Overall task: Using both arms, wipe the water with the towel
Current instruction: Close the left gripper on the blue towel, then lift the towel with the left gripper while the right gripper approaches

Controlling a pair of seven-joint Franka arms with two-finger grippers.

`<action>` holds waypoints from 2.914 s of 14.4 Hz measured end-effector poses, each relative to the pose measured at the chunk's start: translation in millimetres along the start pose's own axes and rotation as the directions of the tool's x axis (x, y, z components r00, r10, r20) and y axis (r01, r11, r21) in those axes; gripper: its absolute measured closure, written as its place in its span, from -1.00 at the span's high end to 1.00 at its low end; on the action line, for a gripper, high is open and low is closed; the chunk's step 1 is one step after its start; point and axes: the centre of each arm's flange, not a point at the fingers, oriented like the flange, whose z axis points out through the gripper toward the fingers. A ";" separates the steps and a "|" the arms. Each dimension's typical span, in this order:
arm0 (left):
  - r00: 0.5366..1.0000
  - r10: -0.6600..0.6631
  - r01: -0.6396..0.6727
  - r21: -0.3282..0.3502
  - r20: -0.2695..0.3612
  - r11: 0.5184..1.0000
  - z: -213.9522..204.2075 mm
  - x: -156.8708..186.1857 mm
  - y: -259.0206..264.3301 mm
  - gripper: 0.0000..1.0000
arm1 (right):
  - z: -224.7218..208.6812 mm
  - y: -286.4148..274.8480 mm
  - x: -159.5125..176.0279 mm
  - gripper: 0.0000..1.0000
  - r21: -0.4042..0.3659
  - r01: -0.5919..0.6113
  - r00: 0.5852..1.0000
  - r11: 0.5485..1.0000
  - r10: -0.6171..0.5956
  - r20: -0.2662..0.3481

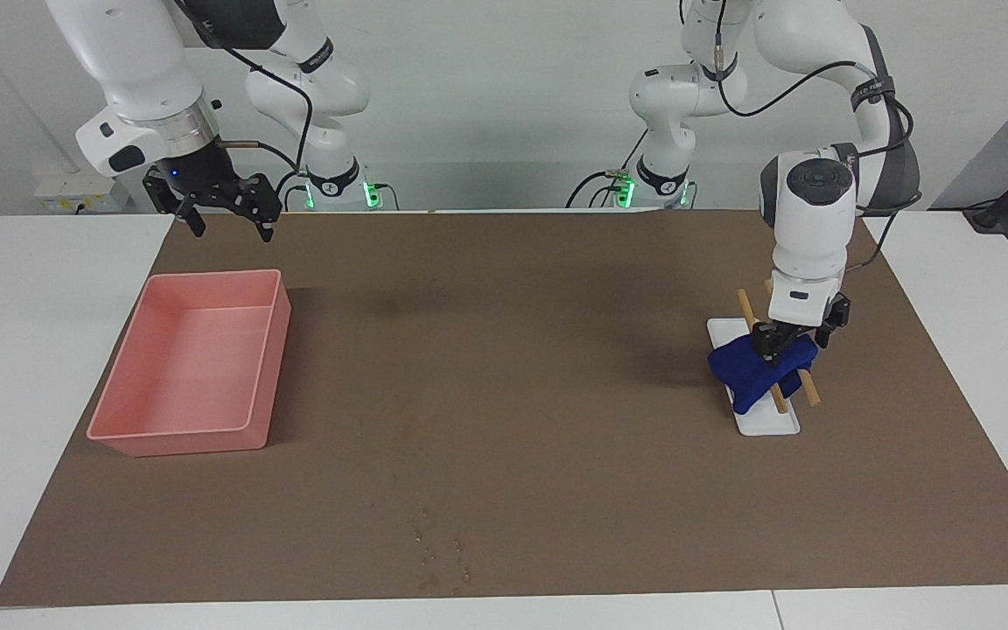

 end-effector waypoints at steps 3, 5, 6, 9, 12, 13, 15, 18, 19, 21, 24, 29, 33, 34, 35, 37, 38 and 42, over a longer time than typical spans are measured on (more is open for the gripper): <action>1.000 0.007 -0.007 0.010 0.004 1.000 4.2 -3.0 0.4 0.81 | 0.2 0.0 -0.2 1.00 0.000 0.000 1.000 1.000 0.000 0.000; 1.000 0.008 -0.008 0.012 0.003 1.000 4.0 -2.8 0.3 0.57 | 0.0 0.1 -0.4 1.00 0.000 0.000 1.000 1.000 0.000 0.000; 1.000 0.008 -0.008 0.013 0.002 1.000 4.0 -2.8 0.3 0.57 | -0.1 0.1 -0.5 1.00 0.000 0.000 1.000 1.000 0.000 0.000; 1.000 0.012 -0.012 0.022 -0.002 1.000 3.4 -2.0 -1.2 0.29 | -0.4 0.1 -0.7 1.00 0.000 0.000 1.000 1.000 0.000 -0.001; 1.000 0.014 -0.014 0.029 -0.006 0.999 2.4 -0.9 -2.2 0.07 | 0.7 0.1 -0.8 1.00 0.000 0.000 1.000 1.000 0.000 0.002; 1.000 0.015 -0.014 0.030 -0.006 0.999 2.3 -0.9 -2.3 0.04 | 1.1 0.1 -0.8 1.00 -0.001 0.000 1.000 1.000 0.000 0.003; 1.000 0.015 -0.015 0.031 -0.008 0.999 1.8 -0.4 -2.6 -0.09 | 1.8 0.1 -0.8 1.00 -0.001 0.000 1.000 1.000 0.000 0.004; 1.000 0.022 -0.022 0.039 -0.011 0.999 -0.8 -0.2 -2.2 -0.25 | 2.3 0.1 -1.3 1.00 -0.001 0.000 1.000 1.000 0.000 0.005; 1.000 0.025 -0.024 0.041 -0.012 0.999 -1.3 -0.2 -1.8 -0.26 | 2.7 0.1 -1.3 1.00 -0.001 0.000 1.000 1.000 0.000 0.006; 0.999 0.029 -0.028 0.045 -0.016 0.999 -4.3 0.2 -1.5 -0.30 | 3.2 0.1 -1.4 1.00 -0.001 0.000 1.000 1.000 0.000 0.007; 0.999 0.033 -0.032 0.049 -0.017 0.998 -4.6 0.2 -1.2 -0.30 | 3.4 0.1 -1.7 1.00 -0.001 0.000 1.000 1.000 0.000 0.008; 1.000 -0.009 0.009 0.074 0.003 0.997 -37.9 16.9 -9.3 -0.56 | 2.2 0.3 -2.6 1.00 -0.001 0.000 1.000 1.000 0.000 0.006; 0.987 -0.140 0.148 -0.097 0.085 0.984 -77.6 26.8 -0.2 -0.56 | 1.3 0.4 -3.5 1.00 -0.001 0.000 1.000 1.000 0.000 0.004; 0.975 -0.185 0.203 -0.155 0.123 0.967 -88.8 29.4 -1.1 -0.56 | 1.0 0.4 -3.6 1.00 -0.001 0.000 1.000 1.000 0.000 0.003; 0.957 -0.240 0.270 -0.207 0.160 0.940 -101.0 31.7 -2.6 -0.56 | 0.5 0.4 -3.5 1.00 -0.001 0.000 1.000 1.000 0.000 0.000; 0.897 -0.371 0.429 -0.278 0.239 0.859 -125.4 31.9 -1.7 -0.56 | -0.8 -2.8 -2.6 1.00 0.016 -0.017 1.000 1.000 0.017 -0.012; 0.857 -0.430 0.506 -0.299 0.284 0.809 -136.7 30.0 2.4 -0.56 | -1.4 -8.4 -2.6 1.00 0.049 -0.048 0.999 0.998 0.049 -0.012; 0.665 -0.575 0.738 -0.306 0.477 0.601 -184.6 9.4 46.8 -0.56 | -6.3 -54.1 -5.6 1.00 0.168 -0.251 0.967 0.953 0.256 -0.004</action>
